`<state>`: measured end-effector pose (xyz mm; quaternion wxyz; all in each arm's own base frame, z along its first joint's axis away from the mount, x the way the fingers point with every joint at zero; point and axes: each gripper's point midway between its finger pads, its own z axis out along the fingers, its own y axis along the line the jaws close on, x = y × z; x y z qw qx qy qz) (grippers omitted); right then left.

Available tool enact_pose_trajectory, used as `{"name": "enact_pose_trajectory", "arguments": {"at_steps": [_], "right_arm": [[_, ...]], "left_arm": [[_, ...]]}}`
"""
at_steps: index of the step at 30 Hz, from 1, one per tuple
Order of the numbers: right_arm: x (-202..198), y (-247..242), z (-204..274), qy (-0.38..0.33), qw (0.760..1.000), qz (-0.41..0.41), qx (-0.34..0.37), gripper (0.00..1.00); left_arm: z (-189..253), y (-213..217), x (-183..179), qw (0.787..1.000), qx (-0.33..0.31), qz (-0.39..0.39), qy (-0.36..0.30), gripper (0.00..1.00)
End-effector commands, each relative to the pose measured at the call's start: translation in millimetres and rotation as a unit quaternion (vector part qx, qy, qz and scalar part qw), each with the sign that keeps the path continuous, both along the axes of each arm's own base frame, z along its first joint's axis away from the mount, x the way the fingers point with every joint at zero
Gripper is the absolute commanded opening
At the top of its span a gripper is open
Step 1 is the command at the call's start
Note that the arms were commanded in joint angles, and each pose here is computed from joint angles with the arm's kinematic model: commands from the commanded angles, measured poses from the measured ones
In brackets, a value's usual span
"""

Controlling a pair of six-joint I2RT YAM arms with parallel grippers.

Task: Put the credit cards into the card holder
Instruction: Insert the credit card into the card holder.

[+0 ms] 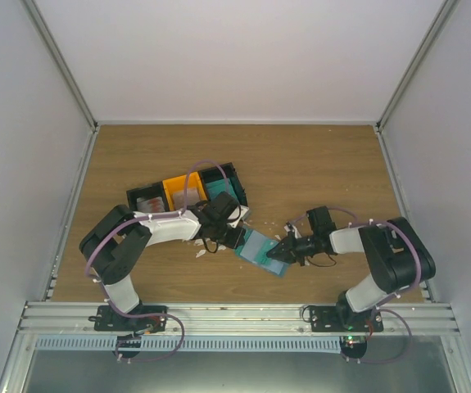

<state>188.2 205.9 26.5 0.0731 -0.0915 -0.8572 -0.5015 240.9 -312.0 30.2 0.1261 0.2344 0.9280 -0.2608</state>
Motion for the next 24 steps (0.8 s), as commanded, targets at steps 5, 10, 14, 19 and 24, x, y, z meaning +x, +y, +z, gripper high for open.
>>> {"name": "enact_pose_trajectory", "arguments": {"at_steps": [5,10,14,19,24], "right_arm": [[8,1,-9,-0.006,1.000,-0.001,-0.010,0.00],[8,0,-12,-0.013,1.000,0.003,-0.020,0.01],[12,2,-12,-0.020,1.000,0.007,-0.020,0.01],[12,5,-16,-0.022,0.999,0.017,-0.026,0.01],[9,11,-17,-0.018,0.999,0.027,-0.020,0.01]], "left_arm": [[-9,11,-7,1.000,0.022,-0.003,0.002,0.00],[-1,8,-6,1.000,0.013,-0.004,-0.004,0.00],[10,4,-4,1.000,0.000,-0.008,-0.011,0.00],[24,0,-2,1.000,-0.015,-0.010,-0.022,0.00],[35,-4,-1,0.999,-0.032,-0.012,-0.028,0.00]]}}
